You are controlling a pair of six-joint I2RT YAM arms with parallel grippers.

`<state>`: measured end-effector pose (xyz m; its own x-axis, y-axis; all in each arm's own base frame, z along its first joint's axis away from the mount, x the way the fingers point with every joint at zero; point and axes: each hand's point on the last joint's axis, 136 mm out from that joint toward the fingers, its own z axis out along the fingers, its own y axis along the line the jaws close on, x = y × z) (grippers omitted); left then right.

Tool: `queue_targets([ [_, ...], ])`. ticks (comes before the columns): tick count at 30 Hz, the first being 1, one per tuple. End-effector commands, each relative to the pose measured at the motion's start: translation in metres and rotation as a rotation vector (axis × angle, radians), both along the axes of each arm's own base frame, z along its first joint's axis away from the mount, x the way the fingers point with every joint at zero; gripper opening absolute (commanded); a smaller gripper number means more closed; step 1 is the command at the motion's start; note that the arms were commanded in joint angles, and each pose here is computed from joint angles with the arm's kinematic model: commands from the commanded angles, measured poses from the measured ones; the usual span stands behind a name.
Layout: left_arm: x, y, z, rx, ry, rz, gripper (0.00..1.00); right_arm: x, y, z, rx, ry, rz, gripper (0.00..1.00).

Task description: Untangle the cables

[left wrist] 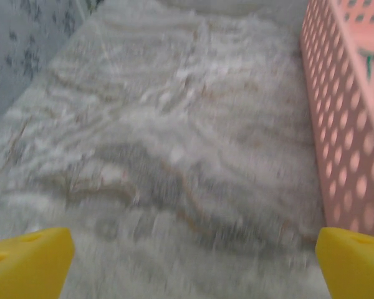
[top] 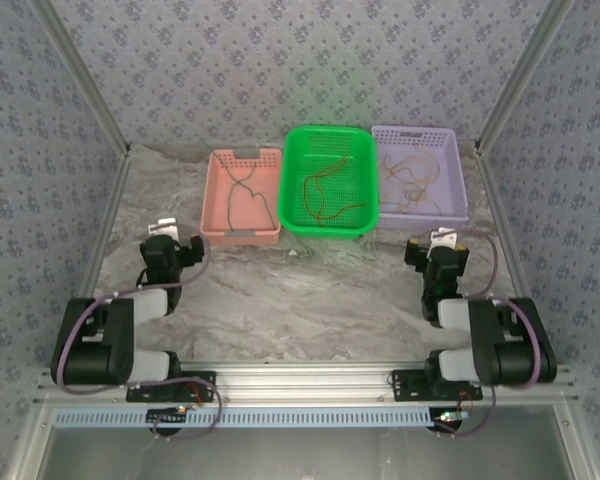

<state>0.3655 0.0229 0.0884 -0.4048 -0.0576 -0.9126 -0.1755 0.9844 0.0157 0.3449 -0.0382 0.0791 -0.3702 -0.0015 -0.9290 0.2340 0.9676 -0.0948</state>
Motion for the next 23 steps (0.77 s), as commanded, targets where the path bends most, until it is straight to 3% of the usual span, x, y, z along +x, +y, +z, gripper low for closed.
queue_targets([
  [1,0.018,0.006,0.005,-0.016,-0.096,-0.011,0.99,0.026,0.014,0.015,0.001,-0.102,0.092,0.99],
  [2,0.023,0.006,0.008,-0.022,-0.140,-0.026,0.99,0.029,0.018,0.016,-0.020,-0.094,0.107,0.99],
  [4,0.022,0.004,0.002,-0.033,-0.063,-0.041,0.99,0.031,0.024,0.011,-0.019,-0.048,0.140,0.99],
  [9,0.028,0.005,0.001,-0.037,-0.049,-0.036,0.99,0.040,0.003,0.004,0.043,0.022,0.056,0.99],
  [23,0.028,0.004,0.001,-0.036,-0.053,-0.039,0.99,0.040,0.000,0.007,0.023,0.006,0.024,0.99],
])
